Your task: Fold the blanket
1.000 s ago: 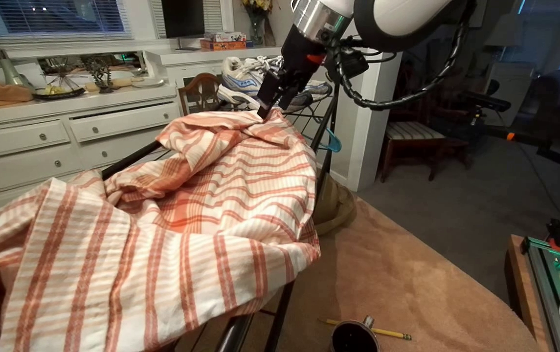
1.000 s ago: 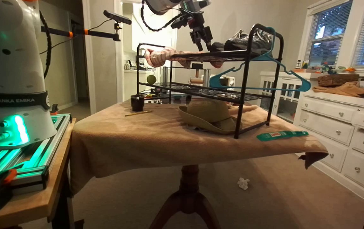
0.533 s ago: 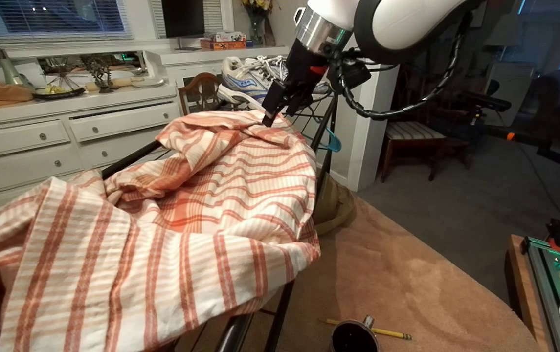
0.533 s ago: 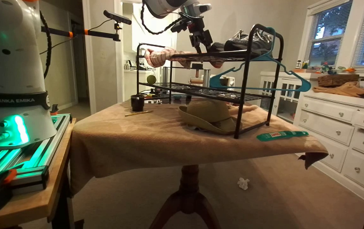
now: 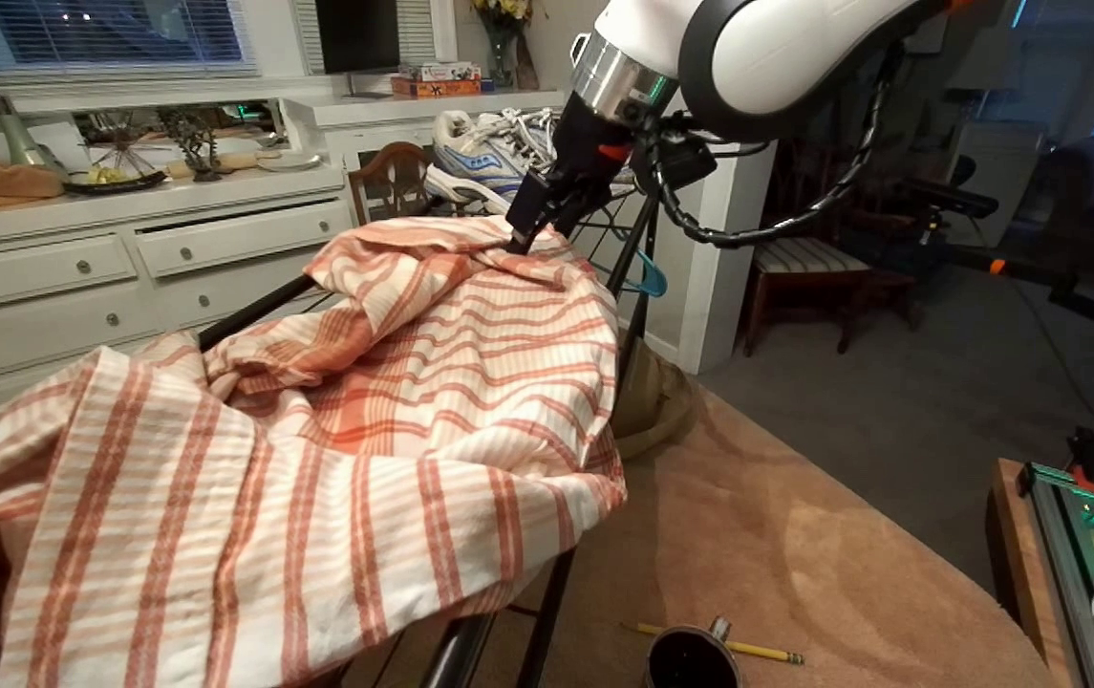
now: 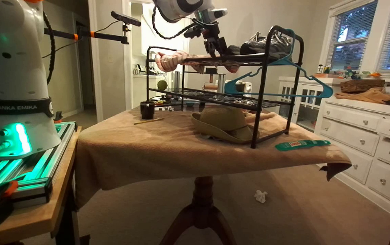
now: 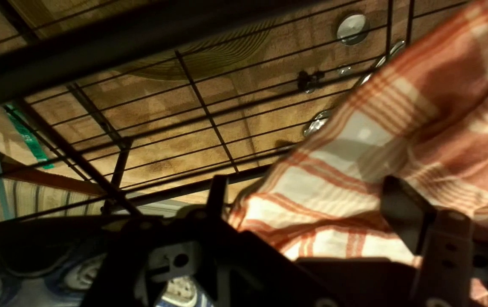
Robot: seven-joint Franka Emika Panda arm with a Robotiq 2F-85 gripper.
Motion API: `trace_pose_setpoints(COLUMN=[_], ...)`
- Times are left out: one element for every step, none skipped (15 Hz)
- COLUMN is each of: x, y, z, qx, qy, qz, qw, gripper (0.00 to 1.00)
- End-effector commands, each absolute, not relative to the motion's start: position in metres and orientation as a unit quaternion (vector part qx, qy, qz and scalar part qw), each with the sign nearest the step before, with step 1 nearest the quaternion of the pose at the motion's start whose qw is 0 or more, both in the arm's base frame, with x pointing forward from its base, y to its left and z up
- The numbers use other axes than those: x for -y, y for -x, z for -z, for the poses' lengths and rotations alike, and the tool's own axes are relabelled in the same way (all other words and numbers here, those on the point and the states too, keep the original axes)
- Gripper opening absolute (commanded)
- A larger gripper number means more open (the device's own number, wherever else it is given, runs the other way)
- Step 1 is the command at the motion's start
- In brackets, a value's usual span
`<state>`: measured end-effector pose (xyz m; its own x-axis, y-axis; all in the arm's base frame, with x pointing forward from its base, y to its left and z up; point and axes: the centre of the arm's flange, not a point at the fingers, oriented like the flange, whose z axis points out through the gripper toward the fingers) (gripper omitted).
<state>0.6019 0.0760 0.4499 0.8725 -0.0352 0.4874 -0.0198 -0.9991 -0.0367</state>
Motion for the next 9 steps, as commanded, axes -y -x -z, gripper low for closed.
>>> trace_pose_setpoints(x=[-0.077, -0.076, -0.077, -0.078, -0.081, -0.082, -0.084, -0.085, -0.087], y=[-0.601, -0.601, -0.601, -0.601, -0.6, -0.6, -0.599, -0.598, -0.597], z=[-0.444, -0.448, -0.452, -0.455, -0.458, -0.461, -0.463, -0.465, -0.467], qx=[-0.02, -0.022, -0.022, -0.023, -0.023, -0.023, -0.022, -0.022, -0.021], qy=[0.966, 0.965, 0.964, 0.963, 0.962, 0.961, 0.961, 0.96, 0.96], qz=[0.257, 0.26, 0.264, 0.266, 0.268, 0.271, 0.272, 0.272, 0.273], qw=[0.032, 0.033, 0.037, 0.04, 0.044, 0.048, 0.051, 0.054, 0.057], gripper=[0.64, 0.61, 0.53, 0.52, 0.49, 0.53, 0.5, 0.49, 0.49])
